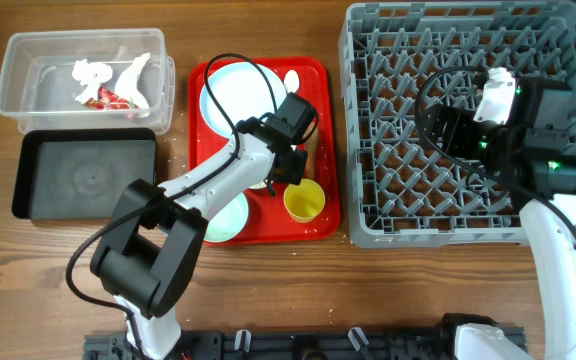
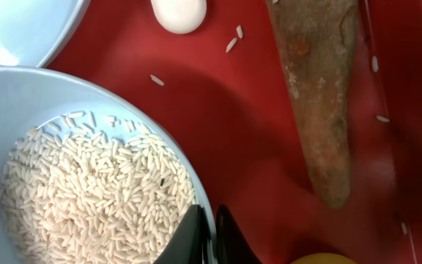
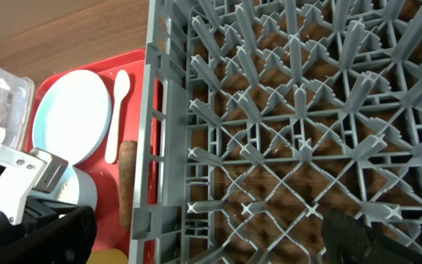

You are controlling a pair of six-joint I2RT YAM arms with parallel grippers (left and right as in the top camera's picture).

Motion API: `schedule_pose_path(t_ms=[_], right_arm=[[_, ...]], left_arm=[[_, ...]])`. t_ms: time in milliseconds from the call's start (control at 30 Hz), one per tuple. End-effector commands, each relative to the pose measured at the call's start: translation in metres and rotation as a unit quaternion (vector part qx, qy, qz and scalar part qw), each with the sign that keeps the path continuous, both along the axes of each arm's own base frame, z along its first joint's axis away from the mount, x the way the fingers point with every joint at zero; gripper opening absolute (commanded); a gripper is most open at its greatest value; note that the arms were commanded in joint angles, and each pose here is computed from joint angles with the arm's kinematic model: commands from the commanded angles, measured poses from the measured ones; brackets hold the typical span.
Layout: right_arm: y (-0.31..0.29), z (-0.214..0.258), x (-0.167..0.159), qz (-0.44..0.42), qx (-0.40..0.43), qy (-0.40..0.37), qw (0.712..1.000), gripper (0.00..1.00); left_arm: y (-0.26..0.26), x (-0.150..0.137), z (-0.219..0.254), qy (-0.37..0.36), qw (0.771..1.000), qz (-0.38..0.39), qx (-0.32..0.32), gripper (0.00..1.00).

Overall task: Sort waste into correct bins and load items into the dishwasher rack
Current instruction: 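Tip the light-blue rice bowl over the black tray to empty rice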

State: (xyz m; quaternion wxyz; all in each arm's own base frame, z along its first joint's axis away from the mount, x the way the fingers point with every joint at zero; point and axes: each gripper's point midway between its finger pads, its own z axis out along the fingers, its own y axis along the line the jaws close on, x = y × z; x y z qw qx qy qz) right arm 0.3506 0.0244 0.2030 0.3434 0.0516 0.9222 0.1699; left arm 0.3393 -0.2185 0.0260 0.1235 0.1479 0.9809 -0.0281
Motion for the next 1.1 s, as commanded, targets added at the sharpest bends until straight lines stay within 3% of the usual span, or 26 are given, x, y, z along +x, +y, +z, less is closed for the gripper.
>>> schedule_pose_path(t_ms=[0, 233, 467, 767, 1067], right_arm=[[-0.002, 0.004, 0.005, -0.008, 0.000, -0.002, 1.000, 1.00], [-0.002, 0.004, 0.005, -0.007, 0.000, -0.002, 1.000, 1.00], [-0.002, 0.004, 0.005, -0.008, 0.000, -0.002, 1.000, 1.00], [-0.002, 0.004, 0.005, -0.007, 0.000, -0.002, 1.000, 1.00], [-0.002, 0.004, 0.004, -0.008, 0.000, -0.001, 1.000, 1.00]], left_arm=[[-0.003, 0.000, 0.011, 0.005, 0.999, 0.026, -0.018, 0.04], [-0.015, 0.020, 0.090, -0.065, 0.995, 0.038, -0.072, 0.04], [-0.001, 0.018, 0.131, -0.096, 0.989, 0.058, -0.096, 0.04], [0.083, 0.022, 0.182, -0.101, 0.969, 0.164, -0.155, 0.04], [0.190, 0.024, 0.163, -0.038, 0.951, 0.230, -0.202, 0.04]])
